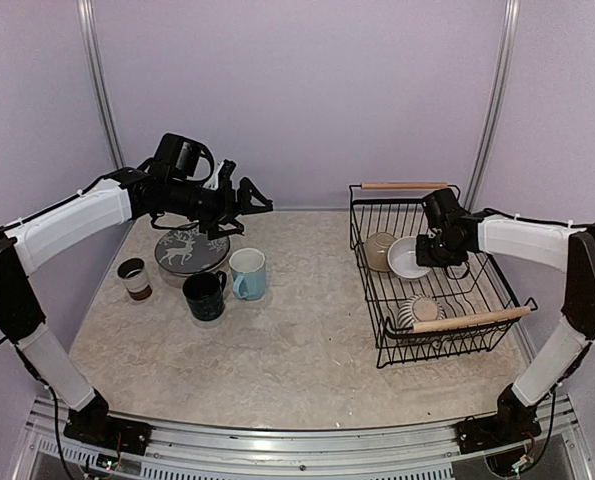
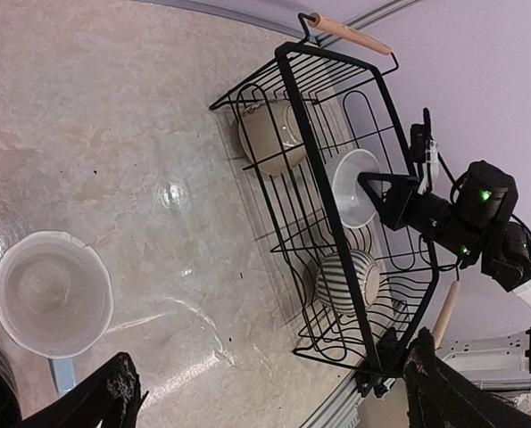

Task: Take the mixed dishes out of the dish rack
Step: Grab the bowl from the dish rack, then place the bowl at the center of the board.

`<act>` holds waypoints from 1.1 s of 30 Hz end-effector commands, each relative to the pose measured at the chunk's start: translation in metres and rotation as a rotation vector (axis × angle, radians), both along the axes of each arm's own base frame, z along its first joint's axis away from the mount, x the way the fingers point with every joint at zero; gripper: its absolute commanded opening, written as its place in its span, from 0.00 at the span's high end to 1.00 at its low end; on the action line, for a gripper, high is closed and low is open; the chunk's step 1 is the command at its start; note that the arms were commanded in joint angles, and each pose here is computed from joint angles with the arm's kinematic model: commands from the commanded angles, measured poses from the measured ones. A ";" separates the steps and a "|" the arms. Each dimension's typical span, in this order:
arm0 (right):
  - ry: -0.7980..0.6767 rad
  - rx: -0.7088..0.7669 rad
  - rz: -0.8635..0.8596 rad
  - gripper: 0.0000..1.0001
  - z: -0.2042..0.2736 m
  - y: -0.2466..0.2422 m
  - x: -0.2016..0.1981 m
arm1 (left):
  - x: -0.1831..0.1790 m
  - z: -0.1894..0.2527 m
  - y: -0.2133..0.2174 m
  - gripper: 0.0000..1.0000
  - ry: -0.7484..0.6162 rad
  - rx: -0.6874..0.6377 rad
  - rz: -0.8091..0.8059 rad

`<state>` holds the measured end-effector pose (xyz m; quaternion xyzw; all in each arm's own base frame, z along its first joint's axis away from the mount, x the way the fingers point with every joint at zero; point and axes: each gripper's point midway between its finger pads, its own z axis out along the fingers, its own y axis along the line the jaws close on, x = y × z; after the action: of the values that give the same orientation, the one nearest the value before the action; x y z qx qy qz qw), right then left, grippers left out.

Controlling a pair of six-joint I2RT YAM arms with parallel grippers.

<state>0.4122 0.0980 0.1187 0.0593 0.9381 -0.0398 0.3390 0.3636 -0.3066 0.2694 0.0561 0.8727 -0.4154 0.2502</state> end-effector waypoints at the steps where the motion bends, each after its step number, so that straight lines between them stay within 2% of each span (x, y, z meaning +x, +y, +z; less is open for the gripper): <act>1: -0.122 0.044 -0.001 1.00 0.046 -0.005 -0.006 | -0.002 0.007 -0.011 0.01 -0.007 -0.026 -0.058; 10: -0.342 0.229 0.143 1.00 0.127 0.032 -0.018 | -0.013 0.008 -0.026 0.01 -0.023 -0.026 -0.125; 14: -0.378 0.262 0.212 1.00 0.155 0.061 -0.023 | -0.019 0.011 -0.031 0.01 -0.062 -0.003 -0.149; 19: -0.377 0.289 0.335 1.00 0.170 0.121 -0.028 | -0.023 0.012 -0.032 0.01 -0.096 0.024 -0.141; 24: -0.322 0.312 0.510 1.00 0.163 0.192 -0.038 | -0.009 0.024 0.011 0.04 -0.224 0.117 0.090; 30: -0.184 0.231 0.683 1.00 0.114 0.274 -0.058 | -0.012 0.080 0.072 0.02 -0.463 0.143 0.339; 33: -0.124 0.184 0.773 1.00 0.092 0.313 -0.074 | -0.014 0.093 0.090 0.01 -0.519 0.150 0.405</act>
<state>0.3614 0.3681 0.2330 -0.1987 0.8681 0.1873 0.4146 0.3392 -0.2510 0.3322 0.0442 0.8349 -0.3149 0.4492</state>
